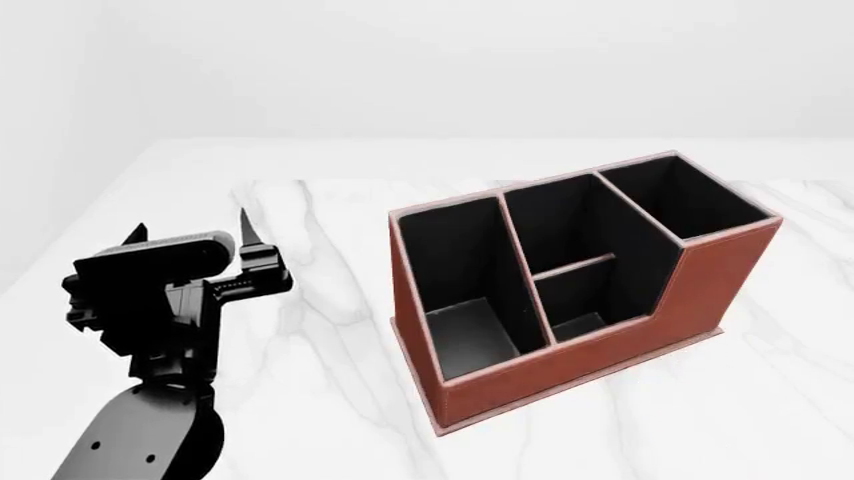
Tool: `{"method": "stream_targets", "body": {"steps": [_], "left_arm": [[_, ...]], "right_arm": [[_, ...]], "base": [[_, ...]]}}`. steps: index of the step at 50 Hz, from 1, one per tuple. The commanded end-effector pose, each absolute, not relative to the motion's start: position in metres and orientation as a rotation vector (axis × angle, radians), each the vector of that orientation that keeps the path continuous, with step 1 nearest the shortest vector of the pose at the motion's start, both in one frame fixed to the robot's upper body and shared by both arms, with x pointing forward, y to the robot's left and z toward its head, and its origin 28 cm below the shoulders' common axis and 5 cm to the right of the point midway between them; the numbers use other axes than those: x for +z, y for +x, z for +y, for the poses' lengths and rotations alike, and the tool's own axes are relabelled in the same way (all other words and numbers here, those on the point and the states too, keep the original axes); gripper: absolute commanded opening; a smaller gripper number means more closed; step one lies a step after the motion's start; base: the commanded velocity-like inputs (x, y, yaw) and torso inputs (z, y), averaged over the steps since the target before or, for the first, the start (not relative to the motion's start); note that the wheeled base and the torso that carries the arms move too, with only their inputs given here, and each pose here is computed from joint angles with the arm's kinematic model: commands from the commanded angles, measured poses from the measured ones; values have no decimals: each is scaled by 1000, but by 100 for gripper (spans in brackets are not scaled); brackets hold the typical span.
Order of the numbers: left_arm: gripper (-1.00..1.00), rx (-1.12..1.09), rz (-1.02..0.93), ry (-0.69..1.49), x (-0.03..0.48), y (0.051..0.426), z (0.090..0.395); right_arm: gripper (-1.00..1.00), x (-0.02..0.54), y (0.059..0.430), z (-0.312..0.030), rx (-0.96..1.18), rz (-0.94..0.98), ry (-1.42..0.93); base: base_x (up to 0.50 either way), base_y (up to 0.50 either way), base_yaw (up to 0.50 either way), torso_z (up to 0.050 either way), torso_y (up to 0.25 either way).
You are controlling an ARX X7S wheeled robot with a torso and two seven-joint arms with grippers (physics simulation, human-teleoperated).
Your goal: Pick up the book and place it in the left compartment of the caddy.
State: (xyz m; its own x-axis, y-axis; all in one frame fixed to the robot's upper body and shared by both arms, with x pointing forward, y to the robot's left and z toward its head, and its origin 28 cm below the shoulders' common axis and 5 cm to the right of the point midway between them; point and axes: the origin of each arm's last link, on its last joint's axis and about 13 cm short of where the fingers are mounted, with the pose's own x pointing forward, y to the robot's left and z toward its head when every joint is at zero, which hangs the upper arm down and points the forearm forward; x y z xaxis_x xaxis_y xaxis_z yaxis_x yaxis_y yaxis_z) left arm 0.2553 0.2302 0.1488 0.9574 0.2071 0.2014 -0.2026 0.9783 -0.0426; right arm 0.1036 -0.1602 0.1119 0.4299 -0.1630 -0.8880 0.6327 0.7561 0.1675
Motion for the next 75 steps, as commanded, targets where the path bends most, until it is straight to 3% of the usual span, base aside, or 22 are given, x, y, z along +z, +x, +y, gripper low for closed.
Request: {"method": "stream_targets", "body": {"steps": [1,8,16,22,24,26,27,28,56,75], "left_arm": [[100,208,-205,-21,148,255,230],[100,207,-205,-21,147,255,230],[100,205,-206,-20,147,254,230],[100,205,-207,-22,148,254,231],[100,206,-206,-20,148,255,231],[100,207,-205,-19,148,255,231],[100,206,-205,-18,148,255,230],[100,206,-206,-17,148,256,230],[100,206,-211,-3,149,257,229],[100,207,-208,2,151,258,228]], "right_arm": [[-100,111,107,-158,-506,1024,480],[-100,116,111,-158,-491,990,337],[-100,155,129,-163,-471,781,39],[-100,213,144,-159,-252,723,-181],[-100,232,145,-157,-123,738,-196],[-100,245,147,-156,-124,696,-188],[-100,252,145,-152,15,729,-179],[-100,260,148,-154,-74,660,-212],[-100,361,217,-147,193,402,-229],[-100,366,283,-130,363,478,-151]], "base": [[0,0,0,0,0],[0,0,0,0,0],[0,0,0,0,0],[0,0,0,0,0],[0,0,0,0,0],[0,0,0,0,5],[0,0,0,0,0],[0,0,0,0,0],[0,0,0,0,1],[0,0,0,0,1]]}}
